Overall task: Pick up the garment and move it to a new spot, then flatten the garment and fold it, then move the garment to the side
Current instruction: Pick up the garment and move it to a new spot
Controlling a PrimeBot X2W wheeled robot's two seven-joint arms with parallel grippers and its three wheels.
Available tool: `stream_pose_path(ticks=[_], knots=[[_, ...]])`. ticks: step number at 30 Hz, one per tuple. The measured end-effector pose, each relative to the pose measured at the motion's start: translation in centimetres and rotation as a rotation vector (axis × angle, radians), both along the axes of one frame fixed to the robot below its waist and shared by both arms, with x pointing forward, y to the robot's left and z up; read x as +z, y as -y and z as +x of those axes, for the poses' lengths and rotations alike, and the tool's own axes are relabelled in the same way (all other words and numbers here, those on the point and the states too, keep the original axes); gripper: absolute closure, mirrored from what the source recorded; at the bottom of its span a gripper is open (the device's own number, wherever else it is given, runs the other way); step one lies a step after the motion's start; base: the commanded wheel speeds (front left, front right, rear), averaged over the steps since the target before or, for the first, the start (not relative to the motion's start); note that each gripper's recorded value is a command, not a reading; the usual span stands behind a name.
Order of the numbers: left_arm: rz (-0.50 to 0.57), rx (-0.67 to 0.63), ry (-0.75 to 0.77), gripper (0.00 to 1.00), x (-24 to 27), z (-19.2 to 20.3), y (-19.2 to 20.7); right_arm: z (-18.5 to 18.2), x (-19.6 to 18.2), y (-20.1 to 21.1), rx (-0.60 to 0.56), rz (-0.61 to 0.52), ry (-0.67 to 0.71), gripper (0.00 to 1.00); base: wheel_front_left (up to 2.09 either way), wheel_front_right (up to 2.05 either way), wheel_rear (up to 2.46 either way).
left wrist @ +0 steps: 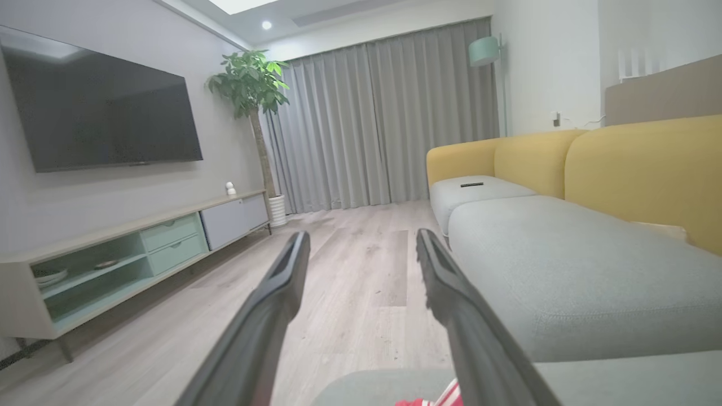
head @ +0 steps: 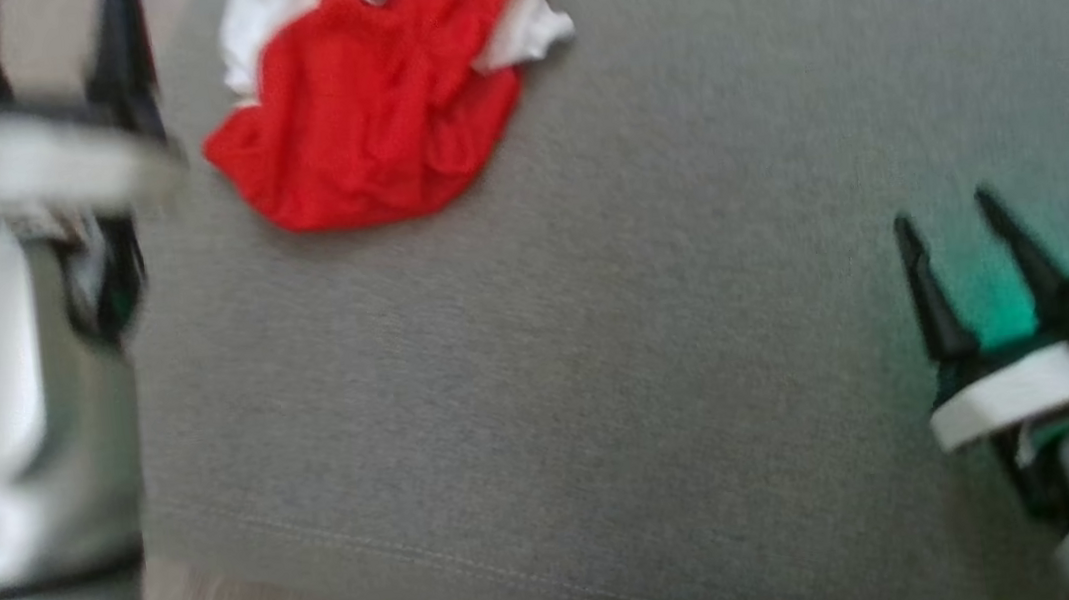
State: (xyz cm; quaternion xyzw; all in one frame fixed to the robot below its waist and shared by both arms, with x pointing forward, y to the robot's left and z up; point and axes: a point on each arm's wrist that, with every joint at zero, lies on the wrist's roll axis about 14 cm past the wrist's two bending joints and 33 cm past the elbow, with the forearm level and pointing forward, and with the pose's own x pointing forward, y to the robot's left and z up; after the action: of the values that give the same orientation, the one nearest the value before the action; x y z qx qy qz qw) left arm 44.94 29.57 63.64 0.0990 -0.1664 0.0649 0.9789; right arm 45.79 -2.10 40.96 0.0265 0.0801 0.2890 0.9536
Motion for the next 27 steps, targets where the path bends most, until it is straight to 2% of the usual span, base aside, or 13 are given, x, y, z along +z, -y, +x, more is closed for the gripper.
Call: stream_pose_path(ticks=[3,8,11,15,20,25,27], knots=[[-0.001,-0.029,-0.071,0.00,-0.8,4.7,0.3,1.8,-0.2,1.0,-0.008,-0.020,0.033,0.00,0.00,0.00,0.00],[-0.108,-0.030,-0.435,0.00,-9.9,9.6,0.3,3.5,-0.7,2.5,-0.021,-0.047,0.057,0.00,0.00,0.00,0.00],[-0.136,-0.007,-0.620,0.00,-15.1,10.4,-0.3,4.3,-1.0,3.7,-0.044,-0.062,0.062,0.00,0.00,0.00,0.00],[-0.177,0.007,-0.763,0.00,-19.8,11.2,-0.3,5.0,-1.5,5.6,-0.083,-0.095,0.075,0.00,0.00,0.00,0.00],[-0.255,0.015,-0.877,0.00,-24.7,11.0,0.5,4.9,-2.6,6.9,-0.101,-0.132,0.062,0.00,0.00,0.00,0.00],[-0.273,0.021,-0.951,0.00,-27.7,10.4,1.0,5.2,-2.8,7.6,-0.125,-0.129,0.062,0.00,0.00,0.00,0.00],[-0.266,0.024,-0.979,1.00,-28.4,10.2,1.0,5.2,-2.9,7.8,-0.134,-0.132,0.061,0.00,0.00,0.00,0.00]])
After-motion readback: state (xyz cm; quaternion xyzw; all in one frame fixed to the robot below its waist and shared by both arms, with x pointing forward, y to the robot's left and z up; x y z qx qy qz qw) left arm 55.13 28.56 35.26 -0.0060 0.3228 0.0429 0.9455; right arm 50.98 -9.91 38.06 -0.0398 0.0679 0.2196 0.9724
